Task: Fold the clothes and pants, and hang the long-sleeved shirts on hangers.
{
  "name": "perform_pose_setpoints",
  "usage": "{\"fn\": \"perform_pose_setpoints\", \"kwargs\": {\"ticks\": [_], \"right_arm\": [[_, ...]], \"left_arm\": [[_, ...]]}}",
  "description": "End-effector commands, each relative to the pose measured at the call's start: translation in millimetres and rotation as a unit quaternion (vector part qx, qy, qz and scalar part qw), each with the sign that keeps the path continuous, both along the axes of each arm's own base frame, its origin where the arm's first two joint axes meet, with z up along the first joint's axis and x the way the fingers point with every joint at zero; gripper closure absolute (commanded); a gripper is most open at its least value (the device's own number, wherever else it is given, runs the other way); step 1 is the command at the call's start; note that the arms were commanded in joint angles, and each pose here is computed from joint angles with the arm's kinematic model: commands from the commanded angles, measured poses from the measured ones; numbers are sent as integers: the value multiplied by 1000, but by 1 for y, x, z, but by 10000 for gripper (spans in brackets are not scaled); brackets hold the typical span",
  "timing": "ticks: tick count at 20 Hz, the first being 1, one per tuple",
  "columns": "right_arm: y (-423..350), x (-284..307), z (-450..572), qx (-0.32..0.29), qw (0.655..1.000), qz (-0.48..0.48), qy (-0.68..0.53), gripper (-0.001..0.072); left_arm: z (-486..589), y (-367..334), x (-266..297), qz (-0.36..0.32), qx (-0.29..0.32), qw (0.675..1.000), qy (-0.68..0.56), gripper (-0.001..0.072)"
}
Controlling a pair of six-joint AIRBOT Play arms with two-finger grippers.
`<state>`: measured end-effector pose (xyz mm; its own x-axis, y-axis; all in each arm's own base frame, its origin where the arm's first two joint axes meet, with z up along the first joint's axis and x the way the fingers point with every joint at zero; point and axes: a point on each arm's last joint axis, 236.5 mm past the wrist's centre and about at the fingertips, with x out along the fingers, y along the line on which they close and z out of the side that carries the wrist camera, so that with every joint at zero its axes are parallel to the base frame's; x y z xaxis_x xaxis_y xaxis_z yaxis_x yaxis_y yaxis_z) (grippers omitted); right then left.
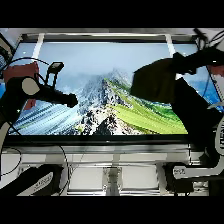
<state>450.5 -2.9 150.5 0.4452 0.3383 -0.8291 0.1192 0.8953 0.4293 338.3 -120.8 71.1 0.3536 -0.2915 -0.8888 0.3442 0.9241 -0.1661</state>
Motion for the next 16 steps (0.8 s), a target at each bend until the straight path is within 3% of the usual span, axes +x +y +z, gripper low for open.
{"fn": "perform_pose_setpoints", "kwargs": {"ticks": [1, 8, 12, 16], "right_arm": [[-80, -35, 10, -23, 994, -99, 37, 689], [-201, -104, 26, -47, 968, -243, 42, 689], [-230, -140, 20, -42, 954, -287, 77, 689], [-257, -168, 11, -82, 930, -336, 120, 689]], "left_arm": [[0, 1, 0, 1, 0, 1000, 0, 123], [0, 2, 1, 1, 3, 1000, -2, 123], [0, 5, 3, 2, 10, 1000, -6, 123], [-1, 5, 3, 2, 10, 1000, -5, 123]]}}
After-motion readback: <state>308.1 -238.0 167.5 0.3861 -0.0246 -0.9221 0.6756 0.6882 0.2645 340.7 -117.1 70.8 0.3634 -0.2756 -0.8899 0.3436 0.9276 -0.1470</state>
